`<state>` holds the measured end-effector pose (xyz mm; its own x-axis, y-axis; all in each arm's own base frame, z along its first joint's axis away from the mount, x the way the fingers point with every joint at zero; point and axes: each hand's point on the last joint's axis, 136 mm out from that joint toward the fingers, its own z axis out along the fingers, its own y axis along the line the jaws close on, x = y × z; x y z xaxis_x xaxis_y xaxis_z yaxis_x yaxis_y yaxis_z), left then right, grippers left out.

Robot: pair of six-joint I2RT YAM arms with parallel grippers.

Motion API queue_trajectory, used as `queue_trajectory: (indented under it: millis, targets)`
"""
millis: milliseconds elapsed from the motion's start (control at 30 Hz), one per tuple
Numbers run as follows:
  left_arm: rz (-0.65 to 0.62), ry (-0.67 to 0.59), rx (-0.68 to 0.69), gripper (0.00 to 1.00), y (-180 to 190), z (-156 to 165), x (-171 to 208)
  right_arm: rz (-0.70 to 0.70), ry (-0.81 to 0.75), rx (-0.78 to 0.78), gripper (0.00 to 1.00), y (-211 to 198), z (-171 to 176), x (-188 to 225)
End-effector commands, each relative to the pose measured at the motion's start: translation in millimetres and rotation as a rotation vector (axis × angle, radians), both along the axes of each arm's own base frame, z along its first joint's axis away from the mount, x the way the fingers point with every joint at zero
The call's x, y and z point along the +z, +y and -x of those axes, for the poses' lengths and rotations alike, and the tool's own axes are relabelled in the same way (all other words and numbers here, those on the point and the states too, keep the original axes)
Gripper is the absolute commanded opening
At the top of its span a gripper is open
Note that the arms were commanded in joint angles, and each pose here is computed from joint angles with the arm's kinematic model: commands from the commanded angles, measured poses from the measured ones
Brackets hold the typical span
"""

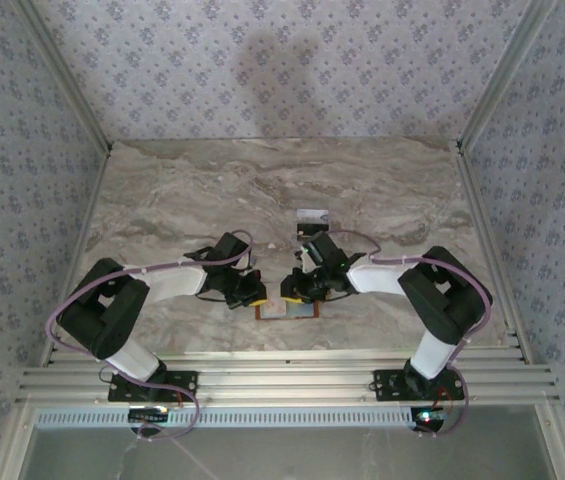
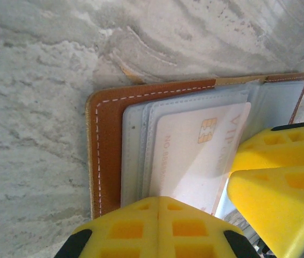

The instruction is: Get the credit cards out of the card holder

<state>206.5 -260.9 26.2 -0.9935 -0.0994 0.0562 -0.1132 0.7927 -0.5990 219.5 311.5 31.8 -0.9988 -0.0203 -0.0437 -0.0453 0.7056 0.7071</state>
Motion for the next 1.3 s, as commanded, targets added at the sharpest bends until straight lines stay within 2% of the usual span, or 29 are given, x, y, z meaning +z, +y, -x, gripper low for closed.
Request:
queue_trajectory:
  millis: [0, 733, 1267]
  targets:
    - [-0.088, 0.059, 0.001, 0.01, 14, 16, -25, -0.078, -0.009, 0.008, 0.19, 8, 1, 14]
    - [-0.104, 0.07, 0.004, 0.01, 16, 19, -29, -0.068, -0.023, -0.058, 0.0, -12, -4, 9]
    - [-0.122, 0.061, 0.034, 0.01, 26, 23, -28, -0.005, 0.005, -0.112, 0.02, -36, -3, -2]
